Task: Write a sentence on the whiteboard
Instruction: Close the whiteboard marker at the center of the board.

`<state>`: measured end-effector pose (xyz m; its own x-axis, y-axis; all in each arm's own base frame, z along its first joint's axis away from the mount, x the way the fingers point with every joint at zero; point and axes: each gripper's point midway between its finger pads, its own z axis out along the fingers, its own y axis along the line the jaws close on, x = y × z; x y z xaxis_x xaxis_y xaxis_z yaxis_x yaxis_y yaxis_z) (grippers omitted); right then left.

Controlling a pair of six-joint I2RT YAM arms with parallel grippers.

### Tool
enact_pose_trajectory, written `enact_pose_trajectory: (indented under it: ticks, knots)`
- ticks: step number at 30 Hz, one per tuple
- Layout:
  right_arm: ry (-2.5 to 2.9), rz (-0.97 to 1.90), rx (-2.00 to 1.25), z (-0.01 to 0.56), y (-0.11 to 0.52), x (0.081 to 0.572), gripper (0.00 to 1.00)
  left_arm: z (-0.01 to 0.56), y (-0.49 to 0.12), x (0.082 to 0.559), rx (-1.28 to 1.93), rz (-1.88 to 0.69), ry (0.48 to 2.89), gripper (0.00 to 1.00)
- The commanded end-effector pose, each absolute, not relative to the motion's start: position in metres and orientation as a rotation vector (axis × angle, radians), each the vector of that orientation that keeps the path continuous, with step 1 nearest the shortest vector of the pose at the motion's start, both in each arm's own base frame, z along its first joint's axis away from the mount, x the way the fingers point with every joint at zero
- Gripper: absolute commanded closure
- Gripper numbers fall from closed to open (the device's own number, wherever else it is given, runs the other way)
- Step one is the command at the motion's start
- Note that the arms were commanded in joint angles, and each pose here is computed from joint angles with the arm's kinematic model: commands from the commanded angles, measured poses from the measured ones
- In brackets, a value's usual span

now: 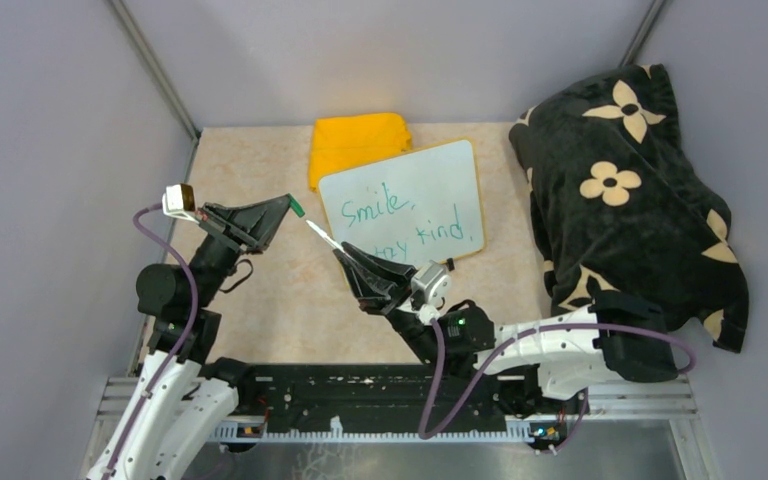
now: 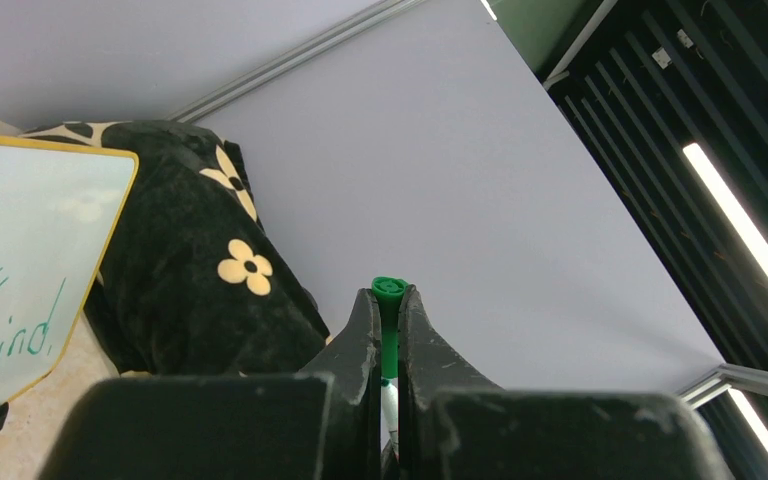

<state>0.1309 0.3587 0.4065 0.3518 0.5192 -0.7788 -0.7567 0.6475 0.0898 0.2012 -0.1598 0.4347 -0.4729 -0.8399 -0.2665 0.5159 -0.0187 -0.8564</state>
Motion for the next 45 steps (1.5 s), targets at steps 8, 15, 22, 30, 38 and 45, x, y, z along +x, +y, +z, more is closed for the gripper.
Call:
enact_pose_trajectory:
  ticks: [8,15,22,30,38,45]
  knots:
    - [0.826,0.847,-0.210,0.4368,0.3478,0.1357,1.00,0.4343,-0.1615,0.1954,-0.370,-1.707,1.232,1.00]
    - [0.828,0.845,-0.213,0.4359,0.3491,0.1358,1.00,0.4350,-0.1616,0.1949,-0.368,-1.708,1.231,1.00]
    - [0.832,0.846,-0.216,0.4344,0.3501,0.1357,1.00,0.4365,-0.1611,0.1949,-0.368,-1.707,1.226,1.00]
    - [0.831,0.850,-0.219,0.4353,0.3517,0.1353,1.00,0.4365,-0.1613,0.1946,-0.366,-1.708,1.226,1.00]
    - [0.828,0.852,-0.214,0.4369,0.3513,0.1354,1.00,0.4336,-0.1620,0.1956,-0.370,-1.709,1.235,1.00]
    - [0.828,0.860,-0.218,0.4369,0.3523,0.1341,1.00,0.4328,-0.1611,0.1973,-0.381,-1.706,1.232,1.00]
